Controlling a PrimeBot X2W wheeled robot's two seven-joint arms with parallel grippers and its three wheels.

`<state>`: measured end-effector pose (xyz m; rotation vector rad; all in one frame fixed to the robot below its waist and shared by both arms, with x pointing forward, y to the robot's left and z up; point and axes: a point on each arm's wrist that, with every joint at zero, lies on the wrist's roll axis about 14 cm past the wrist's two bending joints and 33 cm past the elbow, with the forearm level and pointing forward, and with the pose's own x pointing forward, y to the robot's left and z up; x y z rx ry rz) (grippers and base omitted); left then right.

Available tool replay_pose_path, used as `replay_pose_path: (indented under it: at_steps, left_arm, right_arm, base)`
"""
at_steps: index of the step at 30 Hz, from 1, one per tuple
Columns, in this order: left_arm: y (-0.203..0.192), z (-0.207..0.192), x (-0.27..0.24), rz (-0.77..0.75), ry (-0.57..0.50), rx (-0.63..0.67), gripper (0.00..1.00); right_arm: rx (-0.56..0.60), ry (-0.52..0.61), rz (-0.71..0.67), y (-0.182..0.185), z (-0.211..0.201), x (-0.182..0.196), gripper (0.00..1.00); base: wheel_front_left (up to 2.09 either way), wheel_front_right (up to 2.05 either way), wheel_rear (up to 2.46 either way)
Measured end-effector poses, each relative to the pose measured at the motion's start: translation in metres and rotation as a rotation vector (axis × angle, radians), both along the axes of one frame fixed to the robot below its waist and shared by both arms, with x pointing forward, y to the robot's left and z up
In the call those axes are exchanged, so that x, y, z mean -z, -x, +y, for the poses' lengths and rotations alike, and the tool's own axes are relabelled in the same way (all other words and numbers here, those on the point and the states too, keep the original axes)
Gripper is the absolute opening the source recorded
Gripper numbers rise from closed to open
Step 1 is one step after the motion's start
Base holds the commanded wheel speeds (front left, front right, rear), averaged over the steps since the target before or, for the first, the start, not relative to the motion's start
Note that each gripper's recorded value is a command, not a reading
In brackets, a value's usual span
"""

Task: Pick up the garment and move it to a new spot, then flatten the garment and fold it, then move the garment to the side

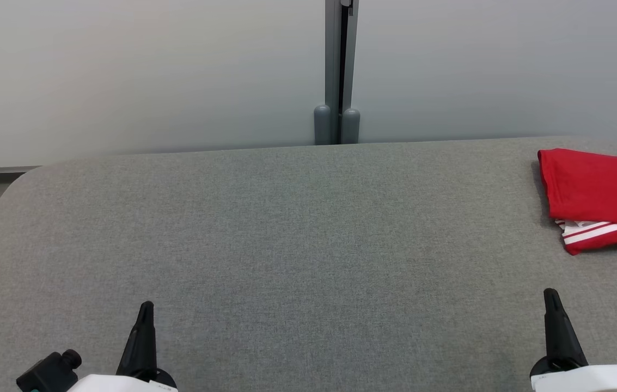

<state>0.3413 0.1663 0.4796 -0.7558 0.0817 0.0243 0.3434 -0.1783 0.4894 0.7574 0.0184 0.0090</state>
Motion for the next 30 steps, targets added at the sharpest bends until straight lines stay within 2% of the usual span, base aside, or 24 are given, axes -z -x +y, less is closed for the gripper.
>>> replay_pose_path:
  at_steps: [30]
  left_arm:
    - [-0.020,0.013,-0.007,0.003,0.350,-0.030,0.00]
  right_arm:
    - [0.030,-0.345,0.022,-0.018,-0.012,-0.004,0.00]
  base:
    - [0.00,0.00,0.00]
